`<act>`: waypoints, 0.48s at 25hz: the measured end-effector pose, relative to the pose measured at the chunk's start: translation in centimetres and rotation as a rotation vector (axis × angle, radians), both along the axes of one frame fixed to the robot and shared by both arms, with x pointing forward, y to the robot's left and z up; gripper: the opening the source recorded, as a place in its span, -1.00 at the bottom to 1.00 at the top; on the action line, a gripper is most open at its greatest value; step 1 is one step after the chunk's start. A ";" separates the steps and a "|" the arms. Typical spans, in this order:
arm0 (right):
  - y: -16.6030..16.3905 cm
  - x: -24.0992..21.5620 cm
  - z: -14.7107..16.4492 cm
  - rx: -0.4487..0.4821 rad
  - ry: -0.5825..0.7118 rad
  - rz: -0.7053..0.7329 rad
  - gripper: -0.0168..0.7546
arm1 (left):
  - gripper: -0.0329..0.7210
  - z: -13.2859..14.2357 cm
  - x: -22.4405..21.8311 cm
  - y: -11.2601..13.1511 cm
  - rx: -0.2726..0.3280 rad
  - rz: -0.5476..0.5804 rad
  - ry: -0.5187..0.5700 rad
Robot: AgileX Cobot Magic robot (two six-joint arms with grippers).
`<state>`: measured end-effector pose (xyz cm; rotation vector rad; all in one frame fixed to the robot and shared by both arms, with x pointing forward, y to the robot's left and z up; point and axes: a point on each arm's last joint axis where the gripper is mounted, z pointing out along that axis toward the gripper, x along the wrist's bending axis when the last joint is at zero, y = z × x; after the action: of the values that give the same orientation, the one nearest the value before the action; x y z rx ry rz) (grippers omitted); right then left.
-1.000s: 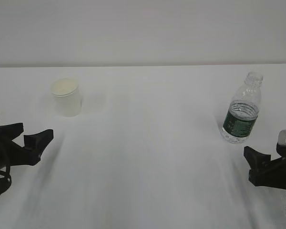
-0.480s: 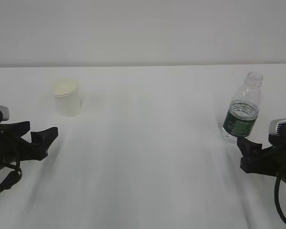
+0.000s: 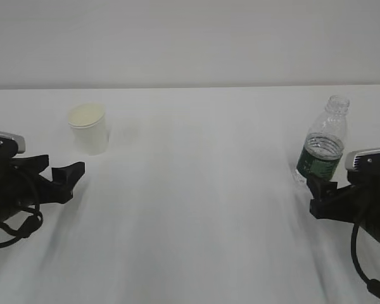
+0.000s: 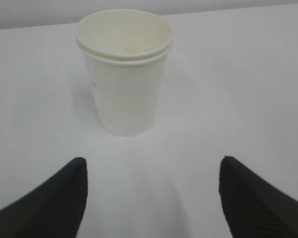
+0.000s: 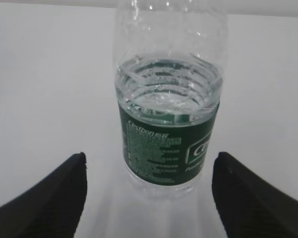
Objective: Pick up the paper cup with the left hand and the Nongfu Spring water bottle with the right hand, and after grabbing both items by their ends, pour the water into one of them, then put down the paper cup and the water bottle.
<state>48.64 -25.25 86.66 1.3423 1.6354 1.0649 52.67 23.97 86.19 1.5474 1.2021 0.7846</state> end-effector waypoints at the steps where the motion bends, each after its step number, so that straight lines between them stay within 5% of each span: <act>1: 0.0 0.2 0.1 0.001 -0.007 0.000 0.57 | 0.66 -0.1 0.3 0.0 -0.001 0.000 -0.003; 12: 0.2 1.2 0.2 0.006 -0.029 -0.004 0.56 | 0.66 -0.8 1.4 -0.2 -0.001 0.000 -0.006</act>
<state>49.81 -25.04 86.81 1.3280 1.6091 1.0828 54.12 23.73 85.37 1.5432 1.1980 0.7880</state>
